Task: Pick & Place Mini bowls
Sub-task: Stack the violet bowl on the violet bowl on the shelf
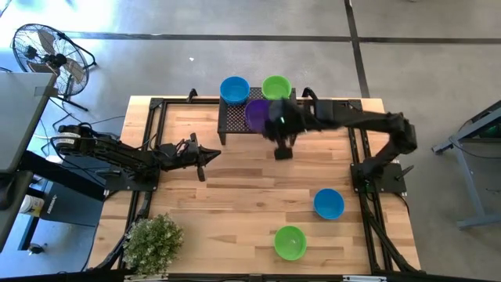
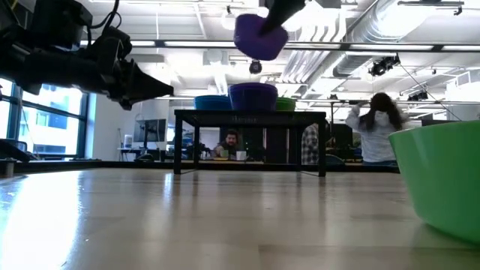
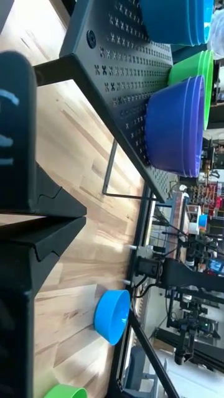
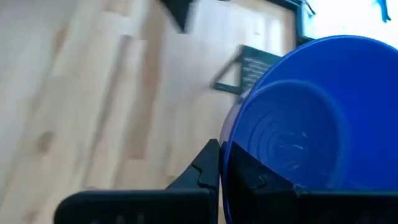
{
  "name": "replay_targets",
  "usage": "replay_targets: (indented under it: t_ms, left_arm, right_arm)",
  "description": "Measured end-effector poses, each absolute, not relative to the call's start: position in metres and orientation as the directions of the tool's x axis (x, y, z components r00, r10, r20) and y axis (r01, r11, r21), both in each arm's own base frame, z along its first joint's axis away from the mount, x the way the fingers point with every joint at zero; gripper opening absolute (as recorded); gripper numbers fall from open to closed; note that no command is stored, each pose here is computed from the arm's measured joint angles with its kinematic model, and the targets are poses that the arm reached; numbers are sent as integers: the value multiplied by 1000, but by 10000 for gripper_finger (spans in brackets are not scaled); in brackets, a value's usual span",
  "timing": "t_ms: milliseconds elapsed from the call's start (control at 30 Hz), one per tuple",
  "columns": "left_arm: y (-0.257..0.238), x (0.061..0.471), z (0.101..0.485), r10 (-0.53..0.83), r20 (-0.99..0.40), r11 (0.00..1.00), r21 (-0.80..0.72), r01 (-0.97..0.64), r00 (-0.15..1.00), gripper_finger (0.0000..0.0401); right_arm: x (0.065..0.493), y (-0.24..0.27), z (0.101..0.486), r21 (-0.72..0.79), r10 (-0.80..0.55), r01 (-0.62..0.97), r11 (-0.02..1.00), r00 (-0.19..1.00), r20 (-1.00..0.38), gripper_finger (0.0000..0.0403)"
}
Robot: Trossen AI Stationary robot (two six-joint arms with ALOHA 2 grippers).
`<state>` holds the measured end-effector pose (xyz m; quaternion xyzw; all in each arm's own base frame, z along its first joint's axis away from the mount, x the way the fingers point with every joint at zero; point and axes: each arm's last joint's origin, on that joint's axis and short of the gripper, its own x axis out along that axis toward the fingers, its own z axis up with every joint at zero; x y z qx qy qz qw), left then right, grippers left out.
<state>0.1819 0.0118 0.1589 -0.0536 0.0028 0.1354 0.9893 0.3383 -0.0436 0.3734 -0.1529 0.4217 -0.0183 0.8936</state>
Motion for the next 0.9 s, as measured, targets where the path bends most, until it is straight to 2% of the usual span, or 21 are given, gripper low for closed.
replay_targets:
  t_ms: [133, 433, 900]
  left_arm:
    - [12, 182, 158, 267, -27, 957, -107, -269, 963, 1]
    - [12, 182, 157, 267, -39, 957, -104, -270, 963, 1]
    - [12, 182, 157, 267, -41, 957, -103, -270, 963, 1]
  right_arm:
    - [353, -78, 371, -257, -161, -74, 964, 607, -779, 2]
    - [366, -130, 334, -162, -114, -54, 985, 497, -860, 2]
    - [364, -139, 333, -114, -64, -67, 991, 511, -857, 15]
